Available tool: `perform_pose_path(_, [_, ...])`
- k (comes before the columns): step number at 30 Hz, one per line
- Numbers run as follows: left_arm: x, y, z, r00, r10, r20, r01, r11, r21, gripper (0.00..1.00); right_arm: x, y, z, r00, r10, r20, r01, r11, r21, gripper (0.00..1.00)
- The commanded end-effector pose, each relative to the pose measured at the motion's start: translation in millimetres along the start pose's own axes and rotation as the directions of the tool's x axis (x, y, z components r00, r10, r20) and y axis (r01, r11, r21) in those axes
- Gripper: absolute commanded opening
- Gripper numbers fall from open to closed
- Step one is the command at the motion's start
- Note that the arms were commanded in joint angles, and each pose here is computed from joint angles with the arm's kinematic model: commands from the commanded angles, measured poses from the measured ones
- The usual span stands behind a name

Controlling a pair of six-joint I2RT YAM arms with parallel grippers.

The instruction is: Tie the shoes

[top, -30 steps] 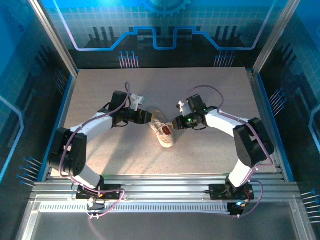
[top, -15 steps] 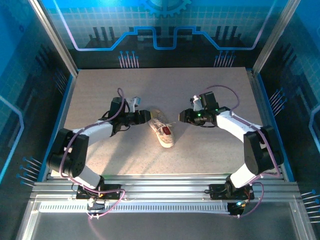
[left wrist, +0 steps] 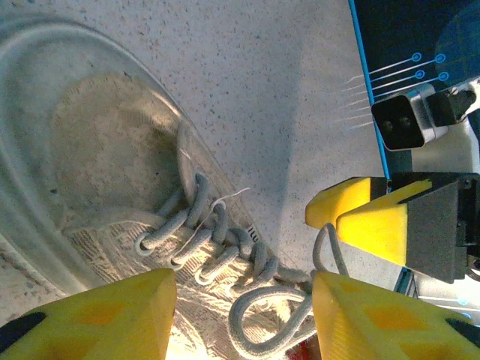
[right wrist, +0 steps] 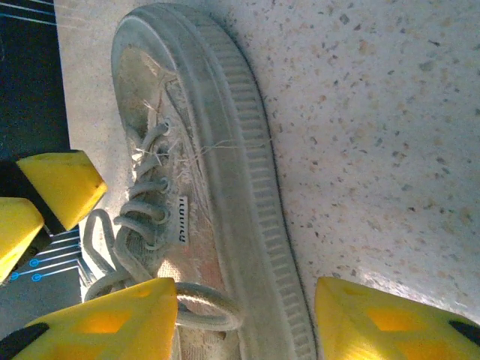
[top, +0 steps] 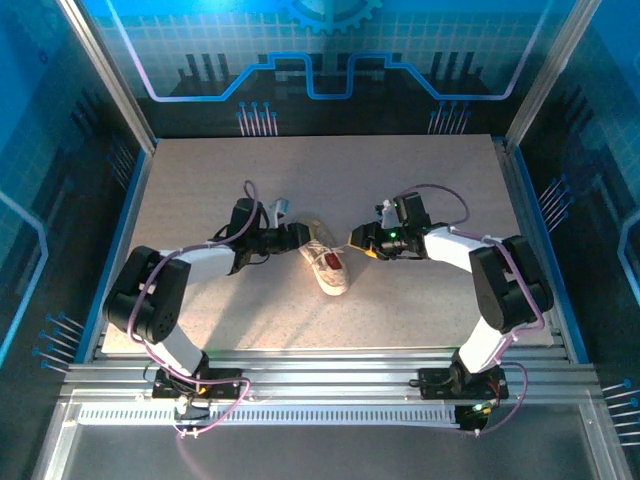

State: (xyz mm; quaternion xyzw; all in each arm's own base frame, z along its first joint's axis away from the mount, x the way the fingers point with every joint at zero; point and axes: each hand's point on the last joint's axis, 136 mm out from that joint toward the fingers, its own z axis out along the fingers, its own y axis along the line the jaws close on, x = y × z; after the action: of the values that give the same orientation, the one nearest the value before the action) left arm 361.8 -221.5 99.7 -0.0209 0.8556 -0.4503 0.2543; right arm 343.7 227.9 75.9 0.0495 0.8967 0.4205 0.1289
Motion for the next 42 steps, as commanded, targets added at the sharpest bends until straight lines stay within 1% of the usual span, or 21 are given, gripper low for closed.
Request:
perform_pose_path(1, [11.6, 1.9, 7.6, 0.999, -0.035, -0.029, 0.036, 0.999, 0.019, 0.51, 0.3, 12.9, 8.5, 1.000, -0.003, -0.007, 0.003, 0.998, -0.068, 0.52])
perform_pose_path(8, [22.0, -3.5, 17.2, 0.997, -0.059, -0.058, 0.061, 0.997, 0.045, 0.48, -0.5, 14.0, 17.2, 1.000, -0.003, -0.012, 0.002, 0.996, -0.086, 0.49])
perform_pose_path(15, [24.8, -7.7, 15.2, 0.996, -0.062, -0.060, 0.065, 0.996, 0.056, 0.35, 0.6, 23.4, 21.7, 1.000, -0.001, -0.018, -0.001, 0.993, -0.118, 0.44])
perform_pose_path(19, [25.2, -8.6, 13.1, 0.997, -0.055, -0.059, 0.058, 0.997, 0.053, 0.22, -3.4, 29.2, 20.6, 1.000, 0.003, -0.007, -0.004, 0.992, -0.129, 0.34])
perform_pose_path(22, [25.5, -8.7, 11.1, 0.997, -0.054, -0.052, 0.056, 0.997, 0.051, 0.13, -8.0, 37.4, 17.8, 1.000, 0.000, 0.008, 0.001, 0.989, -0.150, 0.20])
perform_pose_path(26, [26.5, -8.4, 8.9, 0.998, -0.043, -0.046, 0.044, 0.998, 0.039, 0.11, -9.3, 43.2, 13.8, 0.999, -0.028, 0.028, 0.032, 0.989, -0.146, 0.11])
perform_pose_path(29, [26.0, -9.0, 8.2, 0.998, -0.036, -0.044, 0.038, 0.999, 0.038, 0.07, -7.4, 40.7, 13.6, 0.999, -0.042, 0.027, 0.045, 0.989, -0.140, 0.01])
perform_pose_path(33, [27.0, -7.5, 7.3, 0.999, -0.027, -0.043, 0.028, 0.999, 0.027, 0.00, -9.4, 38.5, 13.8, 0.997, -0.067, 0.039, 0.071, 0.990, -0.122, 0.00])
perform_pose_path(37, [30.9, -5.8, 4.6, 0.998, 0.011, -0.057, -0.012, 1.000, -0.014, 0.00, -19.2, 38.8, 10.9, 0.988, -0.134, 0.071, 0.139, 0.988, -0.073, 0.00])
perform_pose_path(42, [42.2, -1.9, 2.4, 0.991, 0.080, -0.109, -0.089, 0.992, -0.085, 0.00, -41.1, 44.0, 7.4, 0.962, -0.259, 0.092, 0.259, 0.966, 0.014, 0.00])
